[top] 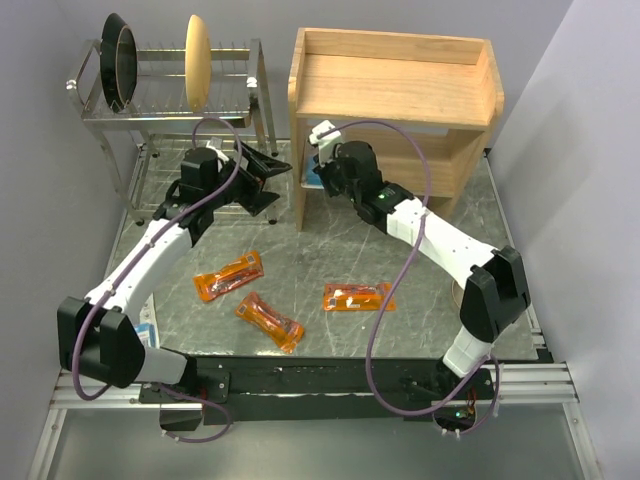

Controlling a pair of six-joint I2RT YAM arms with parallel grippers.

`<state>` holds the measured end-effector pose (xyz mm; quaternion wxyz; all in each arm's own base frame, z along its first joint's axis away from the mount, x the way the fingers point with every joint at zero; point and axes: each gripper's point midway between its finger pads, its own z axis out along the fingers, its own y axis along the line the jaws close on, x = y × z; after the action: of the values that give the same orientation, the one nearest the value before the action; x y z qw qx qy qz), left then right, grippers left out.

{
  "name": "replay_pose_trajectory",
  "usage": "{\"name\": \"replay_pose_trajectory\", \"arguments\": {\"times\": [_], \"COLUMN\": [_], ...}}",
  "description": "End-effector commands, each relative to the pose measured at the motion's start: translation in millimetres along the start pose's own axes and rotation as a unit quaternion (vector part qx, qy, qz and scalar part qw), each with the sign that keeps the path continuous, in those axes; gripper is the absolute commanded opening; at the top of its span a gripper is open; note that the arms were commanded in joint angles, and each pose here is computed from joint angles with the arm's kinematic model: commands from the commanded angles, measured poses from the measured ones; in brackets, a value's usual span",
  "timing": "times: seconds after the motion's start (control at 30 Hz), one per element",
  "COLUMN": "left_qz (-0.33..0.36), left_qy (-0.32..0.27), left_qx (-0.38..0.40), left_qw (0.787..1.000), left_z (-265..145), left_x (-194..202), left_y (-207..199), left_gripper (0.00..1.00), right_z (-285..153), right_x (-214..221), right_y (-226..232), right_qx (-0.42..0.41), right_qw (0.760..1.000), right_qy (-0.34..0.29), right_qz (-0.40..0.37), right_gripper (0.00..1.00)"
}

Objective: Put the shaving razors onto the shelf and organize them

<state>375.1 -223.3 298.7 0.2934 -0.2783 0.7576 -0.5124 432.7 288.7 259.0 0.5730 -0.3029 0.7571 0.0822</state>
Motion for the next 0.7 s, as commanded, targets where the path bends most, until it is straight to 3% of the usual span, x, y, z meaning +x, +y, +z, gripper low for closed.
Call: {"name": "replay_pose_trajectory", "arguments": {"times": [0.0, 0.17, 0.3, 0.33, 0.37, 0.4, 0.43, 0.47, 0.5, 0.53, 0.57, 0.63, 0.67], "left_qz": [0.110, 0.214, 0.382, 0.409, 0.429, 0.473, 0.486, 0.491, 0.524, 0.512, 0.529, 0.511, 0.504], "left_qy": [-0.013, -0.029, -0.066, -0.076, -0.084, -0.085, -0.096, -0.072, -0.058, -0.061, -0.032, -0.025, -0.011], "left_qx": [0.013, -0.007, -0.051, -0.062, -0.090, -0.118, -0.147, -0.187, -0.216, -0.256, -0.298, -0.365, -0.410], "left_qw": [0.994, 0.976, 0.920, 0.907, 0.895, 0.869, 0.856, 0.848, 0.822, 0.818, 0.794, 0.778, 0.760], "left_z": [-26, -55, -94, -104, -114, -122, -135, -147, -156, -169, -183, -207, -219], "left_x": [-6, -13, -29, -33, -42, -51, -65, -66, -74, -86, -90, -106, -111], "left_y": [-10, -9, -10, -9, 0, 12, 21, 43, 58, 76, 100, 133, 157], "left_gripper": [0.99, 0.99, 0.99, 1.00, 0.99, 0.99, 1.00, 0.99, 0.99, 1.00, 1.00, 0.99, 0.99], "right_z": [11, -14, -67, -82, -86, -91, -102, -107, -113, -126, -131, -144, -147], "right_x": [-9, -43, -71, -75, -66, -62, -52, -48, -43, -34, -30, -17, -13], "right_y": [1, -15, -20, -20, -18, -17, -16, -13, -12, -10, -8, 0, 2], "right_qx": [0.006, 0.037, 0.034, 0.032, 0.024, 0.021, 0.018, 0.011, 0.008, 0.002, -0.002, -0.022, -0.029], "right_qw": [1.000, 0.997, 0.988, 0.987, 0.990, 0.991, 0.993, 0.994, 0.994, 0.994, 0.994, 0.995, 0.995], "right_qy": [-0.015, -0.065, -0.147, -0.155, -0.135, -0.127, -0.112, -0.108, -0.105, -0.103, -0.101, -0.088, -0.084], "right_qz": [-0.004, 0.020, 0.023, 0.026, 0.024, 0.025, 0.028, 0.031, 0.033, 0.038, 0.040, 0.042, 0.040], "right_gripper": [0.00, 0.00, 0.01, 0.08, 0.25, 0.32, 0.42, 0.45, 0.48, 0.53, 0.54, 0.57, 0.57]}}
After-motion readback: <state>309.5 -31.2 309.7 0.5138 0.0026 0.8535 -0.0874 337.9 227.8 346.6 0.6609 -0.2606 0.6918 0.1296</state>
